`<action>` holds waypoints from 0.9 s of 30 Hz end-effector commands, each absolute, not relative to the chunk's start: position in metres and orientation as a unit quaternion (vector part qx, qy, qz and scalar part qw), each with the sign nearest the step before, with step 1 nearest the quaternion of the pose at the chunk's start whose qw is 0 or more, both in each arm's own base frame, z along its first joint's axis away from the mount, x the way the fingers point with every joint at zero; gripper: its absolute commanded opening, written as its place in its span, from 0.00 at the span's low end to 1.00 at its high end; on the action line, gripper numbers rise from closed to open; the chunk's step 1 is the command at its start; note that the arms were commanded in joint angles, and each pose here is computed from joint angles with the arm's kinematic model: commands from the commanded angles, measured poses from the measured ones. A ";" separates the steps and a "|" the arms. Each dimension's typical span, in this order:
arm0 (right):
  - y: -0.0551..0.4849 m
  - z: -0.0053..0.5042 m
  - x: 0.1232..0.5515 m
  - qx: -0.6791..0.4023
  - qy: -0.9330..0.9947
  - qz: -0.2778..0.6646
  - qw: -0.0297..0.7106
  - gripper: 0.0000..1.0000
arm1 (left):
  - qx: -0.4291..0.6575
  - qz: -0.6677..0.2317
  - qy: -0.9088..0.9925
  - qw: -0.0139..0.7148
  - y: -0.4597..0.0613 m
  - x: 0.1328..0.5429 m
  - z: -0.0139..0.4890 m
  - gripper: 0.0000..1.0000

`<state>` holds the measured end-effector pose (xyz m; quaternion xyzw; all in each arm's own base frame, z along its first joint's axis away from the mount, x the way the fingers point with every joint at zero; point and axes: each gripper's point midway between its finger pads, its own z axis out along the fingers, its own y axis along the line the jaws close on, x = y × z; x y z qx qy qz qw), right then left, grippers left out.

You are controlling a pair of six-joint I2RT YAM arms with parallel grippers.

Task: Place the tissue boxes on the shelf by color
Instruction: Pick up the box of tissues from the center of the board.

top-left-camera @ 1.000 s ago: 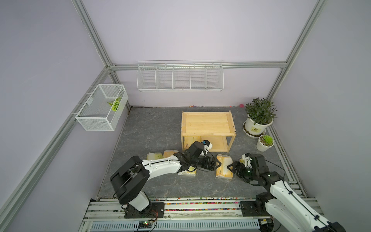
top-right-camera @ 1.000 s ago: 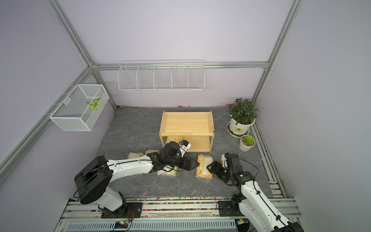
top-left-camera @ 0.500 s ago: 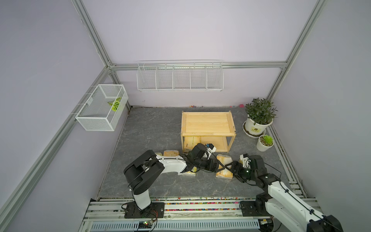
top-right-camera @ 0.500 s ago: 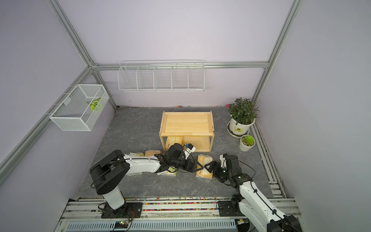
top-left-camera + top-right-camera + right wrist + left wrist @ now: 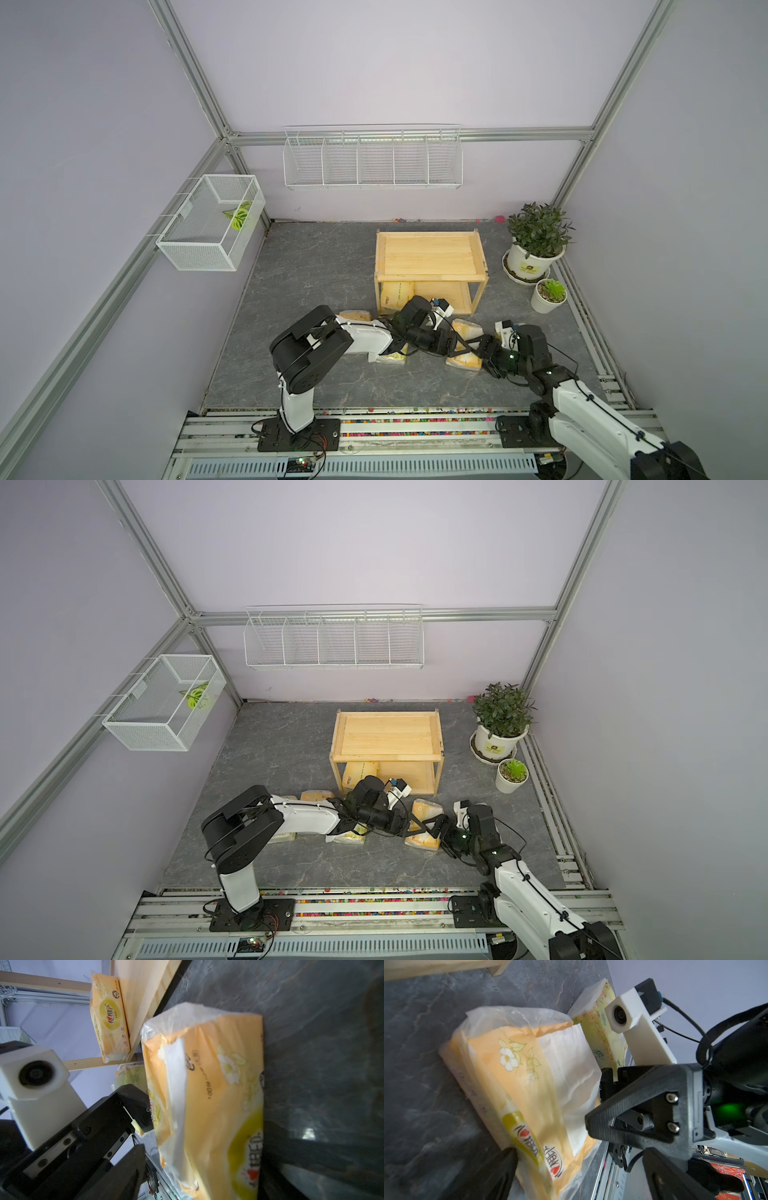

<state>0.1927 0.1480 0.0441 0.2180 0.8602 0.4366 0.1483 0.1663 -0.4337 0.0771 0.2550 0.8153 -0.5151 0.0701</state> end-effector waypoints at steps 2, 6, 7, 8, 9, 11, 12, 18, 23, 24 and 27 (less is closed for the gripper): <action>0.145 0.027 0.178 0.247 0.862 0.428 0.110 0.71 | 0.264 -0.532 0.801 0.071 -0.441 0.165 0.086 1.00; 0.144 0.032 0.177 0.248 0.861 0.429 0.115 0.61 | 0.263 -0.531 0.802 0.071 -0.441 0.165 0.086 1.00; 0.143 0.033 0.176 0.250 0.860 0.429 0.116 0.58 | 0.263 -0.531 0.803 0.072 -0.440 0.165 0.086 1.00; 0.143 0.034 0.175 0.250 0.860 0.429 0.117 0.55 | 0.263 -0.530 0.803 0.073 -0.440 0.165 0.087 1.00; 0.142 0.034 0.174 0.251 0.860 0.429 0.118 0.52 | 0.263 -0.530 0.803 0.075 -0.440 0.166 0.087 1.00; 0.141 0.035 0.172 0.252 0.859 0.428 0.120 0.46 | 0.263 -0.528 0.804 0.077 -0.439 0.166 0.089 1.00; 0.141 0.035 0.171 0.253 0.859 0.428 0.120 0.43 | 0.263 -0.527 0.804 0.080 -0.439 0.167 0.090 1.00; 0.139 0.037 0.167 0.258 0.856 0.430 0.125 0.29 | 0.260 -0.521 0.808 0.093 -0.434 0.168 0.100 1.00; 0.142 0.044 0.168 0.251 0.852 0.442 0.125 0.27 | 0.260 -0.511 0.808 0.135 -0.427 0.176 0.132 1.00; 0.144 0.048 0.169 0.246 0.851 0.447 0.127 0.27 | 0.262 -0.506 0.809 0.146 -0.425 0.178 0.140 1.00; 0.148 0.061 0.172 0.227 0.848 0.460 0.134 0.26 | 0.263 -0.488 0.811 0.188 -0.415 0.184 0.170 1.00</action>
